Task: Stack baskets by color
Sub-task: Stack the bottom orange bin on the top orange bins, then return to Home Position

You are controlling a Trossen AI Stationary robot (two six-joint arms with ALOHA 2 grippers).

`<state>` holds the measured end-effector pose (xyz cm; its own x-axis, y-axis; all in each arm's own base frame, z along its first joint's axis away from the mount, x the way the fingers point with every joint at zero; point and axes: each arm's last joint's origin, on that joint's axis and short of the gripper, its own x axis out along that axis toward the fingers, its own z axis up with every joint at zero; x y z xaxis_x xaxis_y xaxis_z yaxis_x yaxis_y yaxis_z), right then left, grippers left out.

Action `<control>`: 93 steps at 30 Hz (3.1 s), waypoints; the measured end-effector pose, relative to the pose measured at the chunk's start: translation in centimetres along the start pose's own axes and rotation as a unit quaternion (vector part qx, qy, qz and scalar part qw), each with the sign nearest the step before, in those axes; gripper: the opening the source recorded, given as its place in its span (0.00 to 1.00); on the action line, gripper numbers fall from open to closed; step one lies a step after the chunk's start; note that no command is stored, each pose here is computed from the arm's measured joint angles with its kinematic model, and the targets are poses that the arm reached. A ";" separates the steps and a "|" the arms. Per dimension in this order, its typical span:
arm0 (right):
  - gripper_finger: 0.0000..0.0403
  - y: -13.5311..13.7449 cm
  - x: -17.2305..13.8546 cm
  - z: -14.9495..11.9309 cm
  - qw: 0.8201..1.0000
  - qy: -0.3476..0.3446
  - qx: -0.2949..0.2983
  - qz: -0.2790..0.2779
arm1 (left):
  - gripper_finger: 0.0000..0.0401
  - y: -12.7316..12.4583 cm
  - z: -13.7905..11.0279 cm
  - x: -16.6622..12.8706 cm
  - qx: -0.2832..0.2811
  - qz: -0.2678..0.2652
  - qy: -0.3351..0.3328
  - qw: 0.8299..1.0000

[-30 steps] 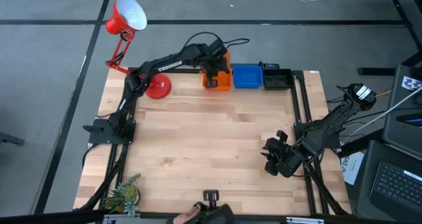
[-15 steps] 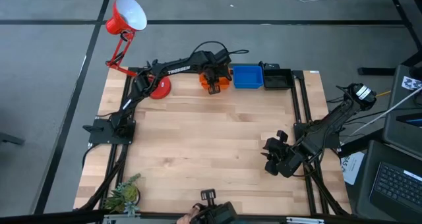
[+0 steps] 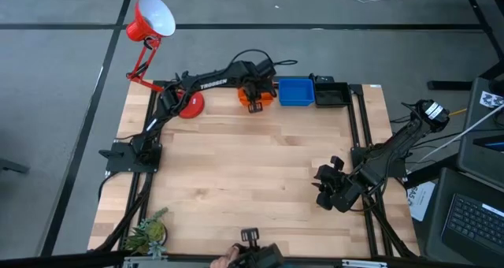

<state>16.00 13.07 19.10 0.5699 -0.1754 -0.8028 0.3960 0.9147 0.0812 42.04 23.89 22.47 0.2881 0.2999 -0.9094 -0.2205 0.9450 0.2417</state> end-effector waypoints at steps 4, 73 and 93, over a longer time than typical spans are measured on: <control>0.29 0.0 0.0 0.0 1.000 0.001 0.000 0.001 | 0.09 -0.4 0.2 -0.2 0.004 0.000 -0.002 1.000; 0.29 -3.6 3.4 4.4 0.925 -0.134 -0.139 0.328 | 0.18 -16.7 -22.2 -18.5 -0.116 -0.150 -0.309 0.932; 0.29 -13.8 4.7 6.1 0.961 -0.115 0.059 0.243 | 0.18 -18.7 -29.3 -14.2 -0.055 -0.225 -0.536 0.812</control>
<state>17.61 -2.63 17.85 0.8472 0.1736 -0.5021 0.1143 0.8635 0.4913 14.77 -1.90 20.99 0.9951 -0.0746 -0.0651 0.0665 0.9907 -0.1190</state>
